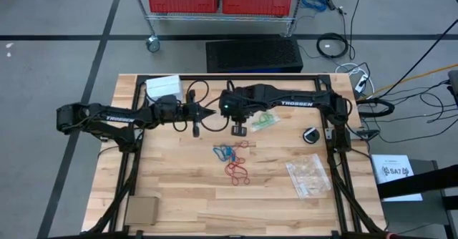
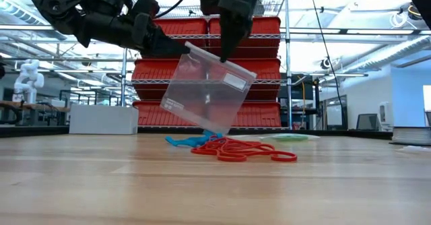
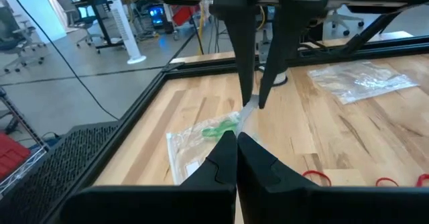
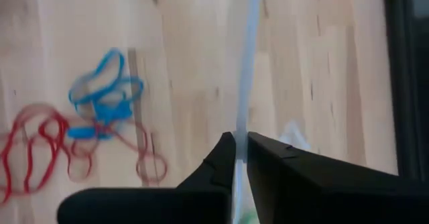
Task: Sort rubber bands
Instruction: Open the top left transparent zip lock bag
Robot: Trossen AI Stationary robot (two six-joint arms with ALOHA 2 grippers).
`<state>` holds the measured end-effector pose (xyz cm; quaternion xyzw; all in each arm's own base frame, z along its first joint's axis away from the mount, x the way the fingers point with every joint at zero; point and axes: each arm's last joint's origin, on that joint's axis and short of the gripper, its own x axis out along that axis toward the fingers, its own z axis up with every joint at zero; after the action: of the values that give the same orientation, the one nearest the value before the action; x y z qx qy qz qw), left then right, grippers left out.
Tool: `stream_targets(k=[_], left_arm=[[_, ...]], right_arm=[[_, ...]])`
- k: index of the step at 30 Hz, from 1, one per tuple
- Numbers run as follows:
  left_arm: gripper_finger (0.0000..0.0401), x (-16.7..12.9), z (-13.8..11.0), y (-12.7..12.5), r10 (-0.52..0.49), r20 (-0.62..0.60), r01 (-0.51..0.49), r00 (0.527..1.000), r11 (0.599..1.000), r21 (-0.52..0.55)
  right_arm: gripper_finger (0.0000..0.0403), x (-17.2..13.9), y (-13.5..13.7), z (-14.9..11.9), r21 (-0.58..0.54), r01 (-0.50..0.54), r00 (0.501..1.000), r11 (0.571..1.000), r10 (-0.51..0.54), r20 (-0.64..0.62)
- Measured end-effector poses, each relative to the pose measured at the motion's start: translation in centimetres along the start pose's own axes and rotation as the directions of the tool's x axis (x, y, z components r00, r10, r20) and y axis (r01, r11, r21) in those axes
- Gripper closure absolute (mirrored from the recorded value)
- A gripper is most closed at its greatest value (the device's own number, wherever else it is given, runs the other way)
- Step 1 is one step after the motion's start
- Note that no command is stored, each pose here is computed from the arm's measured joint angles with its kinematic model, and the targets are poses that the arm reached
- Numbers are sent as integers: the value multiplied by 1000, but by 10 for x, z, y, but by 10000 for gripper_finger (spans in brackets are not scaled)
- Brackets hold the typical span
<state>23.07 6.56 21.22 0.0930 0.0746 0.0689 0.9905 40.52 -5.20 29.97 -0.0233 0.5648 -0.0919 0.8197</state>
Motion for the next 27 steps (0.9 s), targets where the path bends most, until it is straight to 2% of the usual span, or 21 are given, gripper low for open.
stream_targets(k=[8, 21, 24, 27], left_arm=[[401, 0, 0, 0, 1, 3, -1, 1000, 1000, 0], [401, 0, 0, 0, -2, 0, 2, 1000, 1000, 0], [401, 0, 0, 0, -2, 1, 2, 1000, 1000, 0], [401, 0, 0, 1, 6, 1, -6, 1000, 1000, 0]], right_arm=[[394, -1, 1, -14, 20, -2, 989, 1000, 5, -145], [394, -4, 4, -26, 28, 51, 963, 998, -42, -266], [380, -6, 6, -26, 31, 55, 963, 998, -44, -265], [348, -15, 12, -33, 2, 45, 951, 999, -43, -306]])
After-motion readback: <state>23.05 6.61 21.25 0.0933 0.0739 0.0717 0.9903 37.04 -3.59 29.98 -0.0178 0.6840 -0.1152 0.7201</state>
